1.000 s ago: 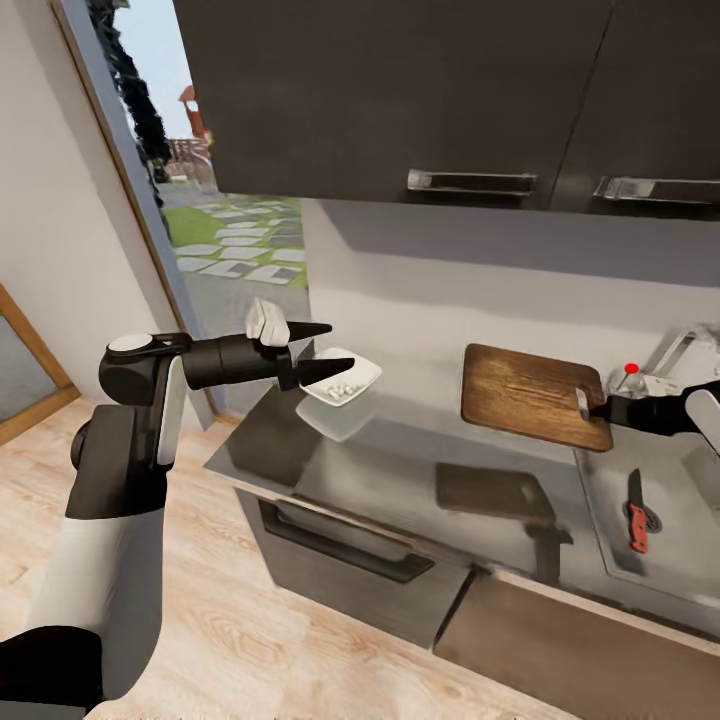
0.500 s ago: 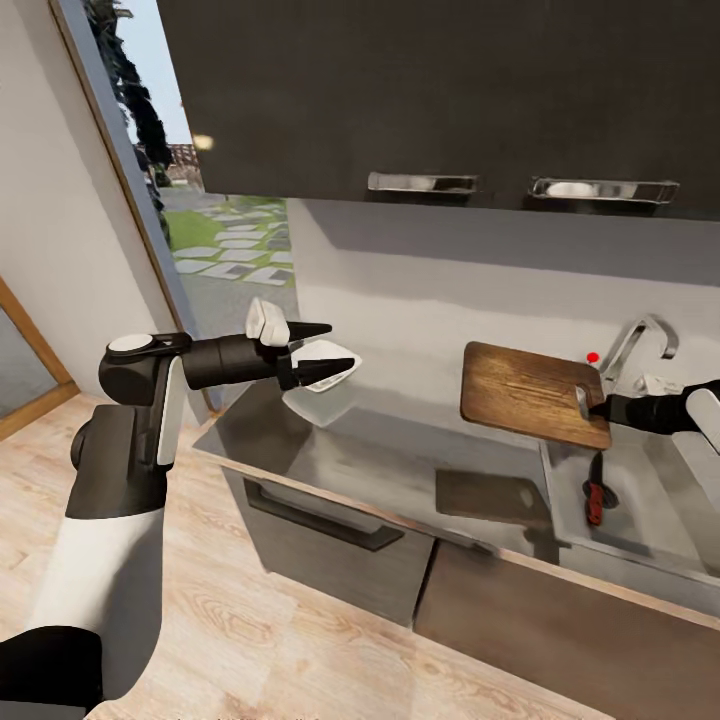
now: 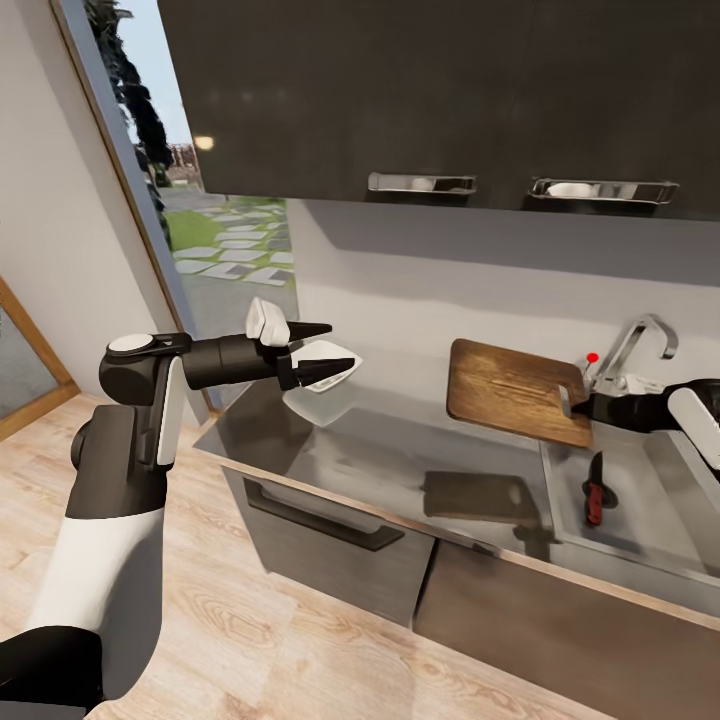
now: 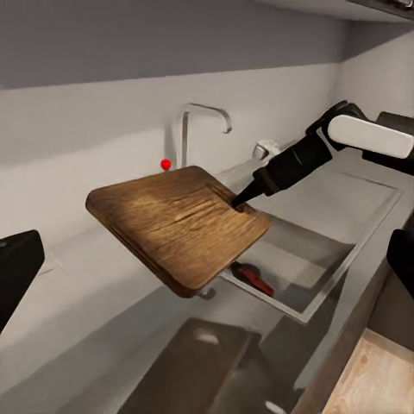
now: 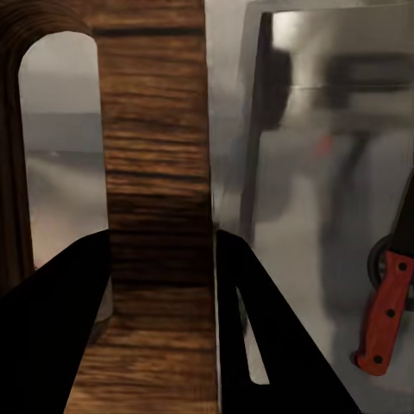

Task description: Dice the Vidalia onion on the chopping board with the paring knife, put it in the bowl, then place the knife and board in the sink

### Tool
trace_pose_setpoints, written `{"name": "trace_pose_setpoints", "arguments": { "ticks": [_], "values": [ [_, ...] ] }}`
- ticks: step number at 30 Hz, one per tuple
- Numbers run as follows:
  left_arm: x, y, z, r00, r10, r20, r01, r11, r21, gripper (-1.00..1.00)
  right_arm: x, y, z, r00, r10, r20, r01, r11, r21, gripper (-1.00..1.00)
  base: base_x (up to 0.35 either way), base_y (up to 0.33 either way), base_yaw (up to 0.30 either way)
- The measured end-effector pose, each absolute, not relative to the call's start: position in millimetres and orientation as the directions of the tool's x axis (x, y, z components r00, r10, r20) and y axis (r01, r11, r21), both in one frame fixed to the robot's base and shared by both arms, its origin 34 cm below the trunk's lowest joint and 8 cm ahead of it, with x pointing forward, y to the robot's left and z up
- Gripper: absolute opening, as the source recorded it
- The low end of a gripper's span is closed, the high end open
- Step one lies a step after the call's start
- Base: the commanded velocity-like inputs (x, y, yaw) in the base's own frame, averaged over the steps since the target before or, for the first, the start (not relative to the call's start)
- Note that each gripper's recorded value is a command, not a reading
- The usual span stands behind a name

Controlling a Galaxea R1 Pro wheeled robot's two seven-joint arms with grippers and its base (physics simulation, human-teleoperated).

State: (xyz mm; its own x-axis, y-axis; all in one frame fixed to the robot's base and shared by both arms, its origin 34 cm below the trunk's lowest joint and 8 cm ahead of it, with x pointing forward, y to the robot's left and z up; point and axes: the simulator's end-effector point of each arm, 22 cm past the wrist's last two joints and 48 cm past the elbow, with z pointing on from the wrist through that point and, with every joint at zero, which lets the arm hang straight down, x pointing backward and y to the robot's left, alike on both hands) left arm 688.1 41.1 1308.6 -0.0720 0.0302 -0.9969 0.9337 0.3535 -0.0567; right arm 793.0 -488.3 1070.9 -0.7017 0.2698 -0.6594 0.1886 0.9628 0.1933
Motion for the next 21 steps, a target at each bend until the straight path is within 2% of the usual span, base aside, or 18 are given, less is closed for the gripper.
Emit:
{"name": "trace_pose_setpoints", "arguments": {
  "ticks": [3, 5, 7, 8, 10, 15, 21],
  "values": [
    [688, 41, 1309, -0.071, 0.030, -0.997, 0.934, 0.353, -0.056, 1.00, 798, -479, 1069, -0.694, 0.288, -0.660, 0.205, 0.957, 0.203, -1.00, 0.000, 0.000, 0.059],
    [689, 41, 1309, -0.072, 0.030, -0.997, 0.934, 0.354, -0.057, 1.00, 808, -463, 1058, -0.671, 0.355, -0.651, 0.296, 0.933, 0.204, -1.00, 0.000, 0.000, 0.065],
    [687, 41, 1310, -0.071, 0.030, -0.997, 0.934, 0.353, -0.056, 1.00, 808, -462, 1055, -0.631, 0.441, -0.638, 0.397, 0.891, 0.223, -1.00, 0.000, 0.000, 0.062],
    [687, 40, 1310, -0.071, 0.027, -0.997, 0.935, 0.351, -0.057, 1.00, 803, -459, 1044, -0.590, 0.532, -0.607, 0.510, 0.829, 0.231, -1.00, 0.000, 0.000, 0.061],
    [686, 37, 1311, -0.071, 0.022, -0.997, 0.936, 0.346, -0.059, 1.00, 805, -441, 1041, -0.563, 0.592, -0.577, 0.544, 0.791, 0.282, -1.00, 0.000, 0.000, 0.061],
    [684, 32, 1313, -0.072, 0.012, -0.997, 0.939, 0.338, -0.063, 1.00, 806, -420, 1041, -0.493, 0.636, -0.593, 0.632, 0.731, 0.258, -1.00, 0.000, 0.000, 0.056],
    [684, 31, 1314, -0.071, 0.011, -0.997, 0.940, 0.336, -0.063, 1.00, 795, -423, 1060, -0.281, 0.727, -0.627, 0.793, 0.544, 0.276, -1.00, 0.000, 0.000, 0.010]
  ]
}}
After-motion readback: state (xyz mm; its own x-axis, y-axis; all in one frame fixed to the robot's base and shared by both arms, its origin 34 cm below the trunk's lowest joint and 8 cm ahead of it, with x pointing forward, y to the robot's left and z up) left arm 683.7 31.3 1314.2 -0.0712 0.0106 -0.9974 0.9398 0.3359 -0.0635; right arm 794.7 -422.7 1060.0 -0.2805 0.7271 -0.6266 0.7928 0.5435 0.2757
